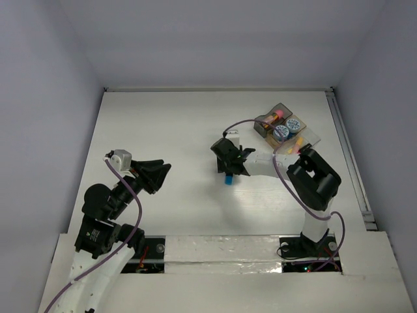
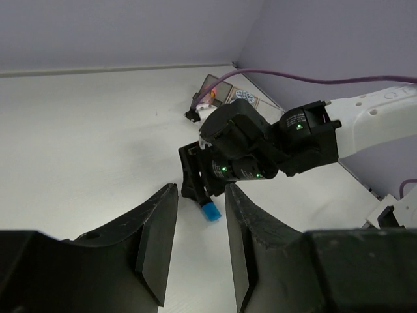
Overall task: Sort the stationery into containers
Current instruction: Move the pen to the center of the board, then pick up the pen from the center of the board, then place the pen in the storage box.
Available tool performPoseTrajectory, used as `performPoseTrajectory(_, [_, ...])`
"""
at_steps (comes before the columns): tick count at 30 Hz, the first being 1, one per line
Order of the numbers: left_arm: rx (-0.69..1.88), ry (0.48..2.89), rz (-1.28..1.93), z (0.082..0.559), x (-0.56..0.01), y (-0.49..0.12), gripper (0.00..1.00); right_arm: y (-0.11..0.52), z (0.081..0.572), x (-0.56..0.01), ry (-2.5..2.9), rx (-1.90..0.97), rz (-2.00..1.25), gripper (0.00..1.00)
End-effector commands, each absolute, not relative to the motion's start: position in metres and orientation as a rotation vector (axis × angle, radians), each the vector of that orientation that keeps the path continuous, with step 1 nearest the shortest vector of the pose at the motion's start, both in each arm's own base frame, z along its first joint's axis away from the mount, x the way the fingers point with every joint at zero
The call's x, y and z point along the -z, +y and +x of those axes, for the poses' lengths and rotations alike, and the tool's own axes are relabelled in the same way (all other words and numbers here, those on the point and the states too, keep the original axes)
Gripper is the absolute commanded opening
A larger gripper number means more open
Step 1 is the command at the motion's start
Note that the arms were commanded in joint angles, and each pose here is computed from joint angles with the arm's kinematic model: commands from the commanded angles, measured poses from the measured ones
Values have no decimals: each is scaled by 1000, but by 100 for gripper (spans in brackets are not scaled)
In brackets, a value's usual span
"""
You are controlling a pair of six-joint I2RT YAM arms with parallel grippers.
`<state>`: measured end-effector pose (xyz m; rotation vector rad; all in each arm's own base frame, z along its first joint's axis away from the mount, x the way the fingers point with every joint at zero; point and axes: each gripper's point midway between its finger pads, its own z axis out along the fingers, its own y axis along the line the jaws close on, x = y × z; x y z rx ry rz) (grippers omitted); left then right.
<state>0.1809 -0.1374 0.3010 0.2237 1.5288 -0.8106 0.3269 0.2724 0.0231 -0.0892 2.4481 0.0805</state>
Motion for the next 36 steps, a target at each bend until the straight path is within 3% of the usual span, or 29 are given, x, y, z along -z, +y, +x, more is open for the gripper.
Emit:
performPoseTrajectory(1, [810, 1485, 229, 181, -311, -137, 32, 247, 296, 8, 2563, 167, -187, 57])
performPoseTrajectory(2, [810, 1484, 231, 181, -311, -137, 32, 250, 294, 9, 2564, 168, -205, 54])
performPoseTrajectory(6, [805, 1484, 226, 181, -311, -136, 33, 253, 298, 11, 2558, 174, -205, 16])
performPoseTrajectory(9, [805, 1486, 226, 181, -311, -136, 33, 261, 309, -3, 2509, 136, -191, 6])
performPoseTrajectory(15, [806, 1490, 225, 182, -311, -136, 33, 246, 343, -78, 2331, 61, -40, 2])
performPoseTrajectory(24, [810, 1475, 232, 179, -313, -136, 33, 58, 396, -181, 1986, 3, 541, 1])
performPoseTrajectory(31, [813, 1469, 237, 177, -314, -136, 34, -35, 408, -176, 1928, 69, 760, 3])
performPoseTrajectory(36, [812, 1470, 238, 178, -314, -137, 34, -48, 419, -159, 1940, 29, 833, 5])
